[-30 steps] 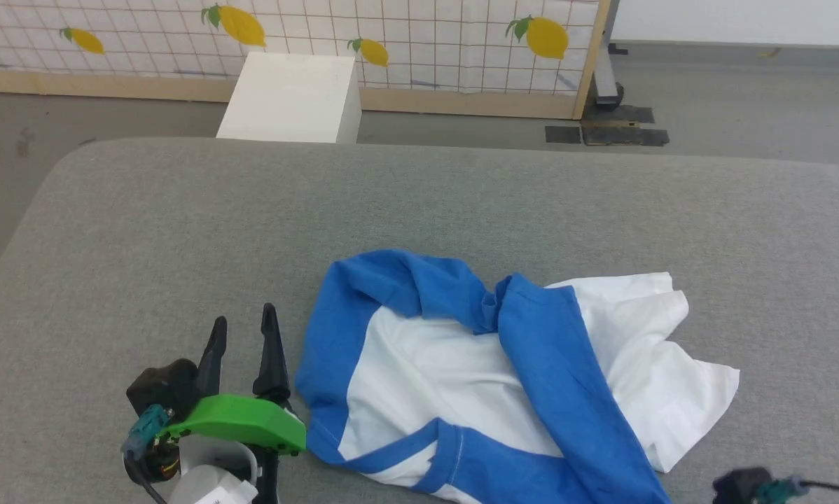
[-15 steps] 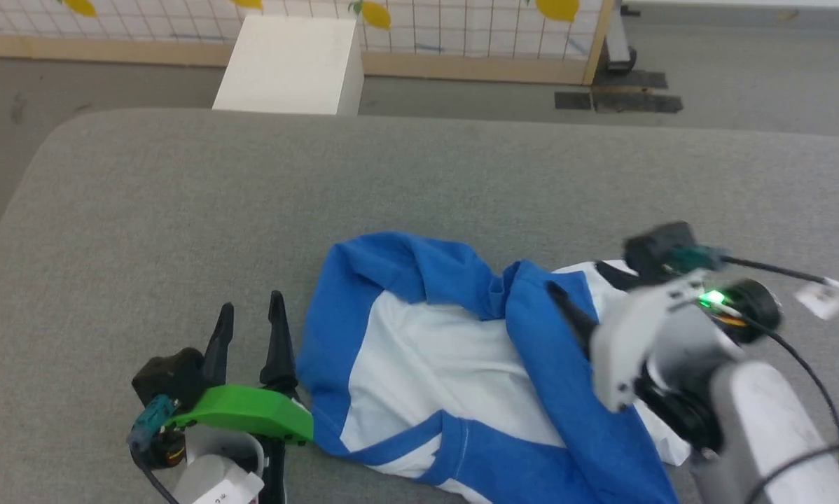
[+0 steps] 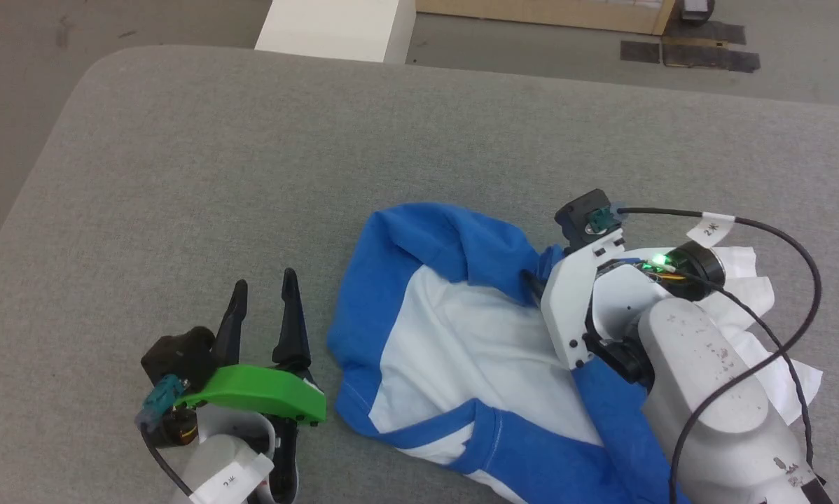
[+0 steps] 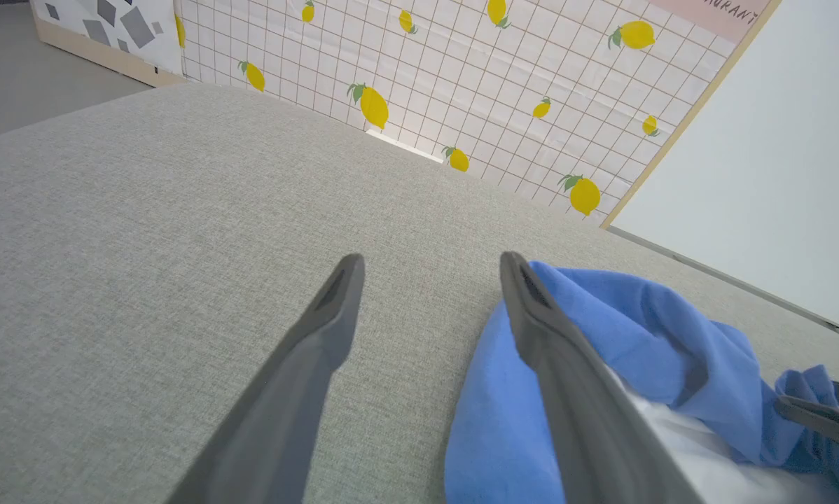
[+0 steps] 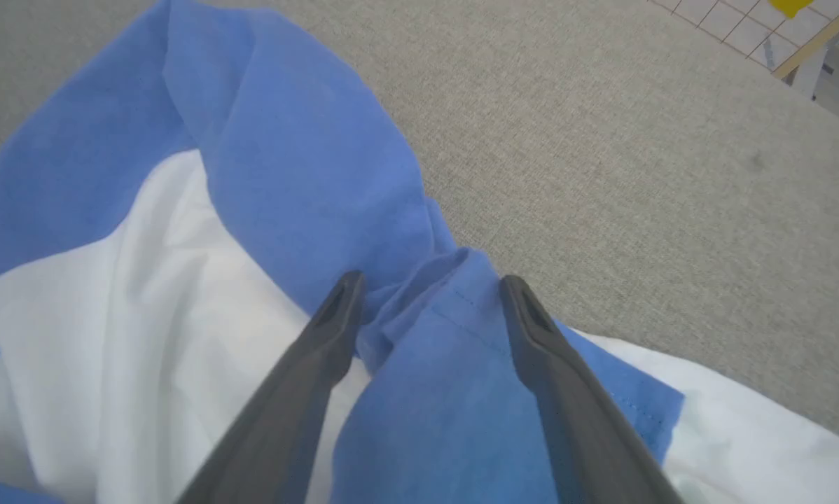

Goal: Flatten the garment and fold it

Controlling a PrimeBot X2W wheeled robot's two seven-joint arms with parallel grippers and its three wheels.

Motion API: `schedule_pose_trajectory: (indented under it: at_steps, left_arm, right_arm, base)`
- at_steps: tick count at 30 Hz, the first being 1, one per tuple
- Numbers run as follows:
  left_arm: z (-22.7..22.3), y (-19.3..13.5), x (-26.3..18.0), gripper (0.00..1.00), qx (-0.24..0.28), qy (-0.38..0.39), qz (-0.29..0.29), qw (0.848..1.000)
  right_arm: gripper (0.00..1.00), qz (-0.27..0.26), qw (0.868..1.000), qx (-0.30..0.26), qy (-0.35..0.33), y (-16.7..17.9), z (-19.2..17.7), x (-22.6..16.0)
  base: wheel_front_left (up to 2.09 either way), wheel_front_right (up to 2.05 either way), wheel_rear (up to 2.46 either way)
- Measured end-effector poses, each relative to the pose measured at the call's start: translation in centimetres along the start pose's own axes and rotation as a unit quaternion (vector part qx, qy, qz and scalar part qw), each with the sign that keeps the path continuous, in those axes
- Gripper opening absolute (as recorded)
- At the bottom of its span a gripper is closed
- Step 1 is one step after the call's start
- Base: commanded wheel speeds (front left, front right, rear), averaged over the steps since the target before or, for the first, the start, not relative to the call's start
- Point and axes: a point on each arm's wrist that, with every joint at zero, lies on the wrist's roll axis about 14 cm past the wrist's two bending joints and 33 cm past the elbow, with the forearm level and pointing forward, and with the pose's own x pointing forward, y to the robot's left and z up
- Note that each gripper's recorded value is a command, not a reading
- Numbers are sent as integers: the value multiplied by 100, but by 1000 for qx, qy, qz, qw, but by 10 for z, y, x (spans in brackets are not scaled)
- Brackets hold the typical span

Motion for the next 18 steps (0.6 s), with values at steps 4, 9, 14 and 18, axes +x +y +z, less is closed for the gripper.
schedule_pose_trajectory:
  at_steps: [4, 9, 14, 18]
  left_arm:
    - [-1, 3, 0, 100, 1, 1, 4, 1000]
    - [-1, -3, 1, 100, -1, 1, -5, 1000]
    - [0, -15, 1, 100, -3, -1, -22, 1000]
    - [2, -25, 1, 100, -6, -3, -39, 999]
  right_arm:
    - [0, 3, 1000, 1, 10, 2, -6, 5]
    - [0, 2, 1000, 10, -29, 1, 8, -3]
    - [0, -11, 992, 24, -119, -12, 44, -33]
    - [0, -60, 980, 58, -181, -50, 47, -78]
  base:
    - [0, 0, 0]
    - [0, 0, 0]
    - [0, 0, 0]
    - [0, 0, 0]
